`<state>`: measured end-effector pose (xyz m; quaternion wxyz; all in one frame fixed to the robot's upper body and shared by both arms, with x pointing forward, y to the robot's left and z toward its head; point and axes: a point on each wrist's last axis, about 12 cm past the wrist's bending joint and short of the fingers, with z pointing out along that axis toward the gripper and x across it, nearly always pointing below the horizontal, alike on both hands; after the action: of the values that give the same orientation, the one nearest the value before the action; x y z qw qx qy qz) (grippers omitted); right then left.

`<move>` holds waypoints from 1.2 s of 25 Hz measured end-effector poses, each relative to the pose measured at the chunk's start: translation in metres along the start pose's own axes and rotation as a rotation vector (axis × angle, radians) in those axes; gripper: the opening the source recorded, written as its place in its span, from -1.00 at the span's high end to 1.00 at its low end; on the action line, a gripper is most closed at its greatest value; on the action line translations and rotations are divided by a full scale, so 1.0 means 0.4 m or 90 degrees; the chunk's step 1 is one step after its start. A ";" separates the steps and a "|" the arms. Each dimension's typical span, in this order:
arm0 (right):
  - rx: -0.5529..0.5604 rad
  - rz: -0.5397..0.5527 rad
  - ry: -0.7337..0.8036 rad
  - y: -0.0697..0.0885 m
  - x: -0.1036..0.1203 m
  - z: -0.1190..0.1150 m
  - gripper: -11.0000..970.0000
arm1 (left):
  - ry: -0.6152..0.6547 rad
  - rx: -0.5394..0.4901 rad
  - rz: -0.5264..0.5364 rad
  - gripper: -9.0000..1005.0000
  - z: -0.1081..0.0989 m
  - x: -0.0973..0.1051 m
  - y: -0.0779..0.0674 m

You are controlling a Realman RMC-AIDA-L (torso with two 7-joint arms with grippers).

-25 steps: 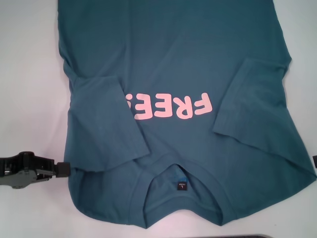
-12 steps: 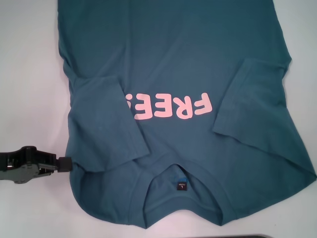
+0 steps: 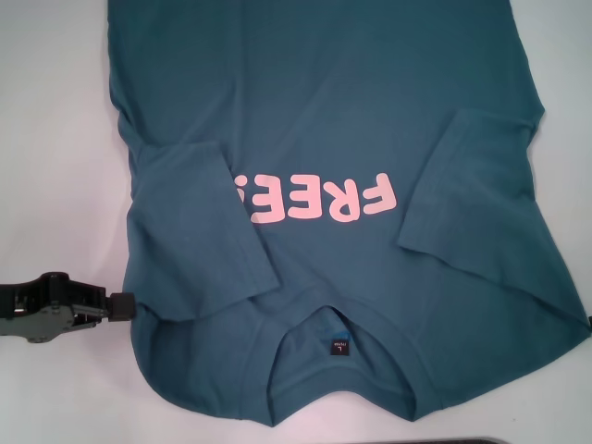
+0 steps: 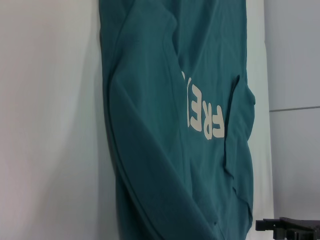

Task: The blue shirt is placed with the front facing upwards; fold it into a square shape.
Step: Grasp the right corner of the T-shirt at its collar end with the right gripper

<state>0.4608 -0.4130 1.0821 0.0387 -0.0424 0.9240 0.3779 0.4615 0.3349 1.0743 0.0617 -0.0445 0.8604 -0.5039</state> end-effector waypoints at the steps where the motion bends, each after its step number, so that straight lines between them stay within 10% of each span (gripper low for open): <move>1: 0.001 0.000 -0.001 0.000 0.000 0.003 -0.36 | 0.000 0.000 0.000 0.95 0.000 0.000 0.000; 30: -0.001 -0.003 0.000 0.007 -0.011 0.056 -0.36 | 0.001 0.000 0.001 0.95 0.002 -0.005 -0.004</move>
<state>0.4656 -0.3949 1.0685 0.0398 -0.0446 0.9237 0.3783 0.4635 0.3339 1.0754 0.0614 -0.0434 0.8603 -0.5042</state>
